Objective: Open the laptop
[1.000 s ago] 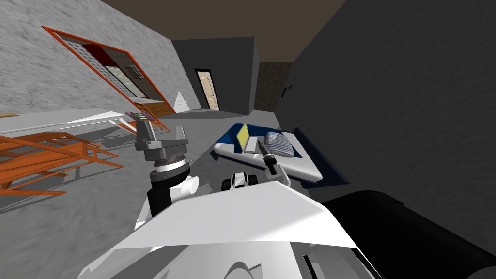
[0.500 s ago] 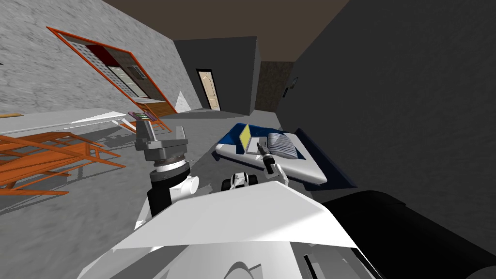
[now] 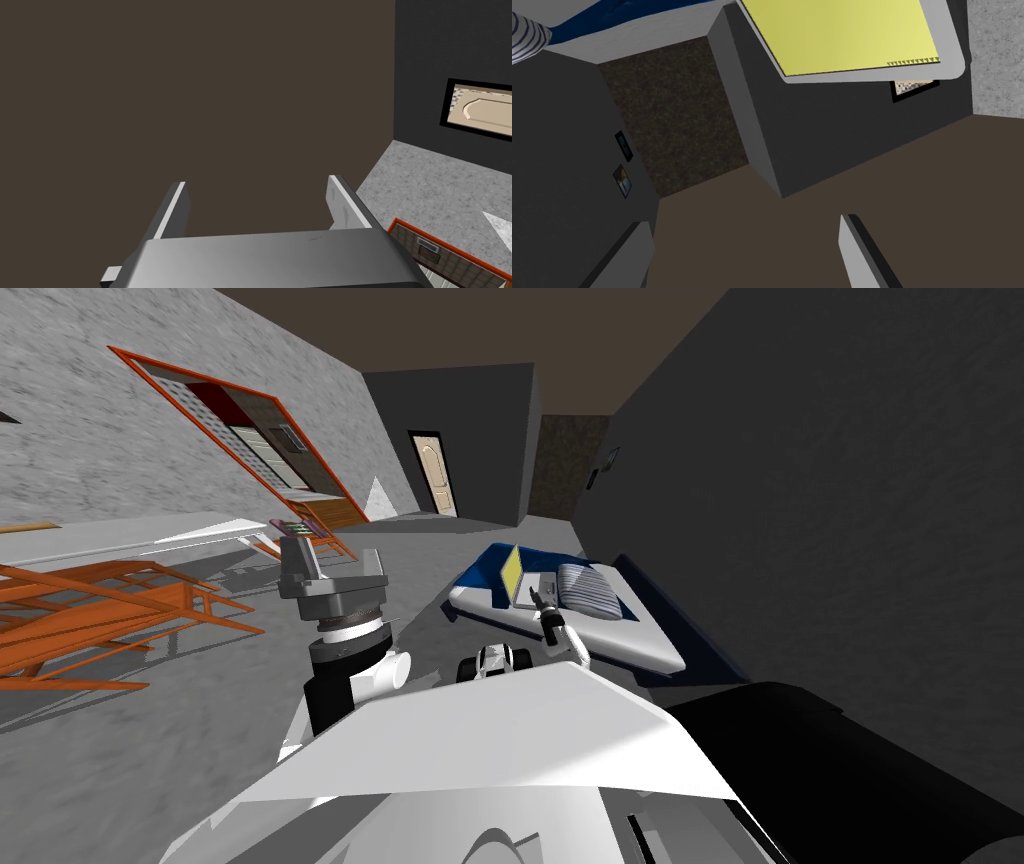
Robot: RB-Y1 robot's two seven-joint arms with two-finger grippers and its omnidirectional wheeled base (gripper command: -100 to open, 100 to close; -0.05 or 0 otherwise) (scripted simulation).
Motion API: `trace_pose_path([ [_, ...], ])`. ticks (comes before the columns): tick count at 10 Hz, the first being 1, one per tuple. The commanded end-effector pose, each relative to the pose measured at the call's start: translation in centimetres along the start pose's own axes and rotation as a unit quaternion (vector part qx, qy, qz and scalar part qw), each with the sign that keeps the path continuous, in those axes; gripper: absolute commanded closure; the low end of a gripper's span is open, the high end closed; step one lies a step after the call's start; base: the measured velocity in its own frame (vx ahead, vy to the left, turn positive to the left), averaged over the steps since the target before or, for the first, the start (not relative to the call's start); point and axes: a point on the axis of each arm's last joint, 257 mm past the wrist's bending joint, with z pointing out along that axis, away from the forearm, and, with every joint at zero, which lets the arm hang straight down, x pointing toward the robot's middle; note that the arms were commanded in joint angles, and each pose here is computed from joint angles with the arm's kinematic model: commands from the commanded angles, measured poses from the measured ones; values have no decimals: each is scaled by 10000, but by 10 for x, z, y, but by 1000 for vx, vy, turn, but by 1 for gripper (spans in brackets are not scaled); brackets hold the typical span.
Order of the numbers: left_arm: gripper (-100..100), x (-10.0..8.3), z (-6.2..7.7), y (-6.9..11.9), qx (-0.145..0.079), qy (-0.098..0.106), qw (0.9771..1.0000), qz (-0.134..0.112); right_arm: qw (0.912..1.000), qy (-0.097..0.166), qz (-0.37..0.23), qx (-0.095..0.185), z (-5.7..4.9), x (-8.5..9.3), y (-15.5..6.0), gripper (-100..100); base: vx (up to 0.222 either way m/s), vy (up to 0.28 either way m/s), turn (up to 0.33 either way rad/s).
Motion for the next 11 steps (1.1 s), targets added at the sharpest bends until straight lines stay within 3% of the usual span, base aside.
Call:
trace_pose_path([
  [1, 0, 0, 0, 0, 0, 0, 10000, 0, 9980, 157, -547, 289, 2, 15, -12, -100, 56, 81, 27],
  [6, 0, 0, 0, 0, 0, 0, 10000, 0, 9866, 271, -1479, 632, 5, 27, -26, -100, 59, 64, 16],
  [7, 0, 0, 0, 0, 0, 0, 10000, 0, 9808, 370, -1748, 785, 6, 35, -33, -100, 70, 81, 22],
  [10, 0, 0, 0, 0, 0, 0, 10000, 0, 9689, 382, -2253, 947, 6, 37, -39, -100, 45, 58, 15],
  [11, 0, 0, 0, 0, 0, 0, 10000, 0, 9593, 449, -2565, 1091, 6, 42, -45, -100, 48, 71, 25],
])
